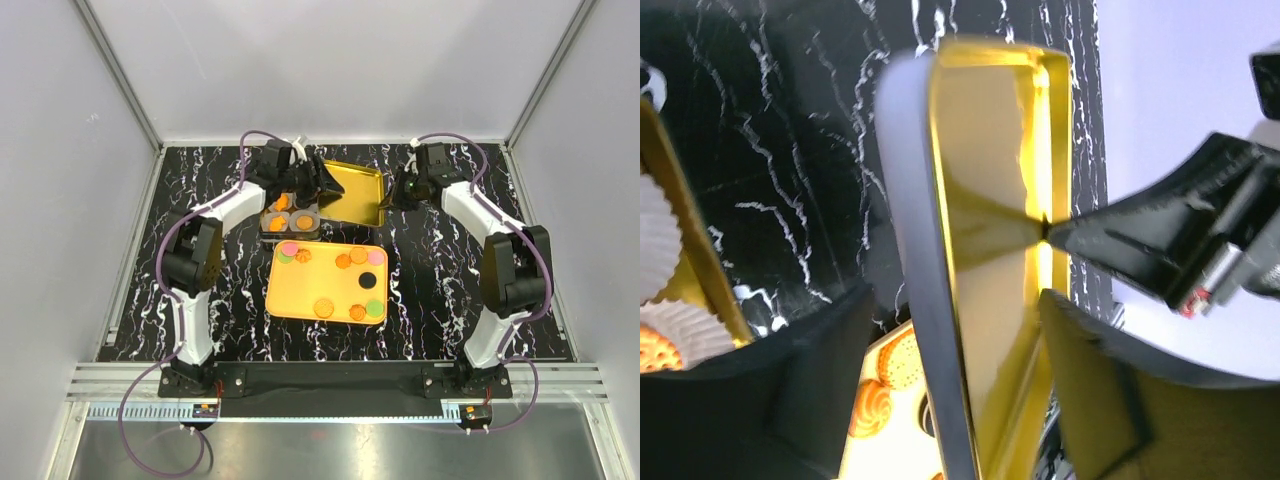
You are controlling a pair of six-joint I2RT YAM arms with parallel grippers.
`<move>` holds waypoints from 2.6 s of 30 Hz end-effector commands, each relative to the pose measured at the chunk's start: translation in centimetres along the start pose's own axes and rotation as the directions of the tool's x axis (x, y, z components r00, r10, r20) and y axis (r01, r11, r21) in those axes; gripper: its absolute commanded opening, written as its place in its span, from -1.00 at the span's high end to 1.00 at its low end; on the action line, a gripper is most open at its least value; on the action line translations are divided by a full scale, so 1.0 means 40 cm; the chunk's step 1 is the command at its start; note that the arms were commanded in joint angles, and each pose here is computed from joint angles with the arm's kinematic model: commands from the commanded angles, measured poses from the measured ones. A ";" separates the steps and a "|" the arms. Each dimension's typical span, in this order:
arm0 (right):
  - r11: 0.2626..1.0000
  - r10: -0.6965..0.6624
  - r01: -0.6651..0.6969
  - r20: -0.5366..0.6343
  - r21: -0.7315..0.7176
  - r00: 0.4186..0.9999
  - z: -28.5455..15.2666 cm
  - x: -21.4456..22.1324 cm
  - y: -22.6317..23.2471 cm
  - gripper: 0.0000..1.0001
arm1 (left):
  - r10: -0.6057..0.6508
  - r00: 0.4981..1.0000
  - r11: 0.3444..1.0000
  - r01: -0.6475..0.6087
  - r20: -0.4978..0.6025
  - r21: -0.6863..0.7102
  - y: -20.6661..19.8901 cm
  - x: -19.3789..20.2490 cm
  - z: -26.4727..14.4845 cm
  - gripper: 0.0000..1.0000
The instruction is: Pack the cookies
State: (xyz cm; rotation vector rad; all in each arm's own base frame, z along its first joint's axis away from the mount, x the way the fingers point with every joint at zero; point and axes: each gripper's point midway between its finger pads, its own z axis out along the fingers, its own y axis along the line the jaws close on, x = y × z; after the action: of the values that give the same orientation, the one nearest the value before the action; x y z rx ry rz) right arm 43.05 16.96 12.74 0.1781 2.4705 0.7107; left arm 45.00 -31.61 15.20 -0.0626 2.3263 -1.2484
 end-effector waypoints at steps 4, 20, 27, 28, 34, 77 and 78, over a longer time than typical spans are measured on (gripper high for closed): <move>0.996 -0.041 0.047 0.089 -0.070 0.995 -0.049 -0.028 0.073 1.00 | 0.025 0.997 0.992 -0.034 0.076 0.120 -0.076 -0.041 -0.088 0.06; 0.924 -0.380 0.340 0.310 0.177 0.871 -0.157 -0.032 0.148 -0.50 | -0.019 1.000 0.997 0.020 0.023 -0.072 -0.022 0.003 -0.190 1.00; 0.682 -0.709 0.716 0.372 0.145 0.600 -0.203 0.145 0.366 -0.67 | -0.049 0.998 0.994 0.045 -0.033 -0.096 -0.009 0.041 -0.229 1.00; 0.645 -0.741 0.747 0.368 0.159 0.562 -0.200 0.165 0.380 -0.68 | -0.048 0.998 0.995 0.045 -0.030 -0.090 -0.013 0.042 -0.235 1.00; 0.414 -0.895 0.879 0.283 0.237 0.345 -0.153 0.296 0.444 -0.69 | -0.069 0.997 0.996 0.066 -0.043 -0.068 -0.013 0.058 -0.256 1.00; 0.201 -0.974 0.887 0.178 0.416 0.138 -0.182 0.240 0.518 1.00 | 0.055 0.953 0.992 -0.019 0.298 -0.122 -0.089 -0.160 -0.434 -0.98; 0.209 -0.972 0.893 0.182 0.399 0.147 -0.189 0.244 0.520 1.00 | 0.056 0.945 0.992 -0.016 0.324 -0.123 -0.098 -0.180 -0.447 -0.98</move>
State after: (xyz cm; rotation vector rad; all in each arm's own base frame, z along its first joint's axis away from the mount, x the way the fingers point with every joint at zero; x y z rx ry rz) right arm 31.51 34.02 20.30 -1.1136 1.6310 -0.3246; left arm 40.38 -20.24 23.42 -0.2283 2.2870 -1.0625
